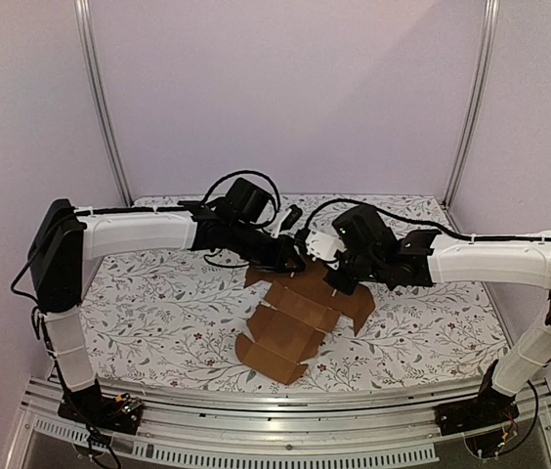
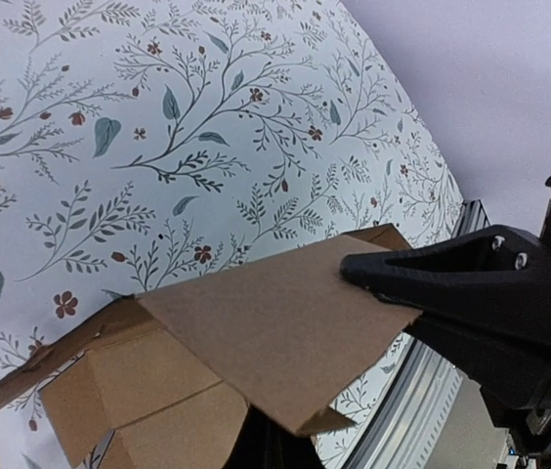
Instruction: Fold the paper box
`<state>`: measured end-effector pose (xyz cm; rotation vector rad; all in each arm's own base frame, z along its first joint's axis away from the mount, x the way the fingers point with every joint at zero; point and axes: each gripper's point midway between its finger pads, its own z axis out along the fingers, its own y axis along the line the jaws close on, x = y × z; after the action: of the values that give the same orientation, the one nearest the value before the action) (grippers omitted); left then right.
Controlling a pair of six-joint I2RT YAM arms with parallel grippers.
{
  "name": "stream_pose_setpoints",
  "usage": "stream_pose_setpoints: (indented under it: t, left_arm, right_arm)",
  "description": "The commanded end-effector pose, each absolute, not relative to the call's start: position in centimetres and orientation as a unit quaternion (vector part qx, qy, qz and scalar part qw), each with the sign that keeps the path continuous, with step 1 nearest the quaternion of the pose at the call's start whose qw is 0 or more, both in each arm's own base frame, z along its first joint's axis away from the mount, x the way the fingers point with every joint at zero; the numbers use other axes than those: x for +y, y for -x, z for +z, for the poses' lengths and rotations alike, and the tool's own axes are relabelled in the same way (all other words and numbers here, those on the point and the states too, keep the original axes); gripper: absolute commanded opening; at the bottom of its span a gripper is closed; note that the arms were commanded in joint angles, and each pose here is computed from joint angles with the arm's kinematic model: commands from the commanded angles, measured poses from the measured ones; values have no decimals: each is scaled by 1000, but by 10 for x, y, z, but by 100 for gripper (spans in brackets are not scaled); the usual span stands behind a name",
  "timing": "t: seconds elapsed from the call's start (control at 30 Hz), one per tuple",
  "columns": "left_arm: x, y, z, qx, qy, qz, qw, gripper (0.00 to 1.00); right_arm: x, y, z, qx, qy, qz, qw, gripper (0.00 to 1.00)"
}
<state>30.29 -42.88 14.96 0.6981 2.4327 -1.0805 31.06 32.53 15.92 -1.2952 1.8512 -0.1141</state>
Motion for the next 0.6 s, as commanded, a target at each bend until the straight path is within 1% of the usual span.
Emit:
stream_pose_setpoints:
  t: [0.0, 0.3, 0.57]
  left_arm:
    - [-435, -302, 154, 863, -262, -382, 202, 0]
    - [-418, -308, 143, 882, -264, -325, 216, 0]
    - [-385, -302, 131, 898, -260, -270, 229, 0]
  right_arm:
    - [331, -304, 166, 738, 511, -29, 440, 0]
    - [320, -312, 166, 746, 492, -63, 444, 0]
    - [314, -312, 158, 755, 487, -67, 434, 0]
